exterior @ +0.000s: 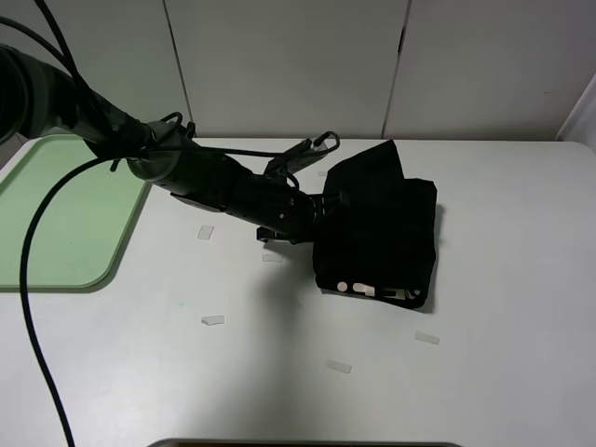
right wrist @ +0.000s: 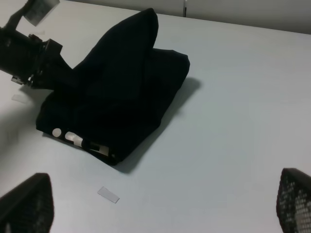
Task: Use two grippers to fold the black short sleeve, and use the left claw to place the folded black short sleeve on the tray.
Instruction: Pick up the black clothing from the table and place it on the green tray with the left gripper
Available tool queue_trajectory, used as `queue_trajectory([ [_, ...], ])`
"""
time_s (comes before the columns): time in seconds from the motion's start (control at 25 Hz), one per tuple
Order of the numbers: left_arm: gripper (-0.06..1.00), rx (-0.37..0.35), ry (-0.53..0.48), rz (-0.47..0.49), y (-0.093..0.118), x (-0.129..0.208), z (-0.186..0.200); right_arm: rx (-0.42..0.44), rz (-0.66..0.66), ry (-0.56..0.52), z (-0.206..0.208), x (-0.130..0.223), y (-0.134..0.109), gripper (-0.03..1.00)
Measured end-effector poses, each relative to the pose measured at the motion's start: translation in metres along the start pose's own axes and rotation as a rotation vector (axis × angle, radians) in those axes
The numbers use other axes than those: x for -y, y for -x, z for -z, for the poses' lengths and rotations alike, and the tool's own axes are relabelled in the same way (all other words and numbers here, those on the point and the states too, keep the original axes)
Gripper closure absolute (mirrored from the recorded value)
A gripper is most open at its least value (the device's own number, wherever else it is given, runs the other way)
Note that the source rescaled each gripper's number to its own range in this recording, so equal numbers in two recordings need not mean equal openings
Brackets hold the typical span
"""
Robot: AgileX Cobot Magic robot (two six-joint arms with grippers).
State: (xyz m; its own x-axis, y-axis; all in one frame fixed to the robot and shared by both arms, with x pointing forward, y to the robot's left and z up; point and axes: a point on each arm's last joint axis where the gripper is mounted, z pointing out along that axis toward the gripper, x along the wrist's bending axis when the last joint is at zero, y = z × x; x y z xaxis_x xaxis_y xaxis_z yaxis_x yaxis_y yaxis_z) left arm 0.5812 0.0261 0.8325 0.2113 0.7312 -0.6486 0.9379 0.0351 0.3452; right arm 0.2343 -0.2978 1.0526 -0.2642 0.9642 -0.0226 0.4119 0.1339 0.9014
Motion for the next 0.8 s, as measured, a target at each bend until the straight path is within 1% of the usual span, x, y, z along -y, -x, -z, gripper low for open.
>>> queue_trajectory([
  [0.12, 0.83, -0.010, -0.018, -0.082, -0.001, 0.001, 0.000, 0.000, 0.000, 0.000, 0.000, 0.000, 0.000, -0.03],
  [0.2, 0.83, -0.022, -0.039, -0.160, -0.004, -0.001, 0.004, 0.000, 0.000, 0.000, 0.000, 0.000, 0.000, -0.03],
  [0.32, 0.83, -0.052, -0.072, -0.302, -0.010, -0.007, 0.015, 0.000, 0.000, 0.000, 0.000, 0.000, 0.000, -0.03],
  [0.44, 0.83, -0.102, -0.107, -0.451, -0.018, -0.017, 0.031, 0.000, 0.000, 0.000, 0.000, 0.000, 0.000, -0.03],
  [0.52, 0.83, -0.140, -0.125, -0.517, -0.024, -0.024, 0.043, 0.000, 0.000, 0.000, 0.000, 0.000, 0.000, -0.03],
  [0.8, 0.83, -0.302, -0.165, -0.646, -0.042, -0.050, 0.089, 0.000, 0.000, 0.000, 0.000, 0.000, 0.000, -0.03],
])
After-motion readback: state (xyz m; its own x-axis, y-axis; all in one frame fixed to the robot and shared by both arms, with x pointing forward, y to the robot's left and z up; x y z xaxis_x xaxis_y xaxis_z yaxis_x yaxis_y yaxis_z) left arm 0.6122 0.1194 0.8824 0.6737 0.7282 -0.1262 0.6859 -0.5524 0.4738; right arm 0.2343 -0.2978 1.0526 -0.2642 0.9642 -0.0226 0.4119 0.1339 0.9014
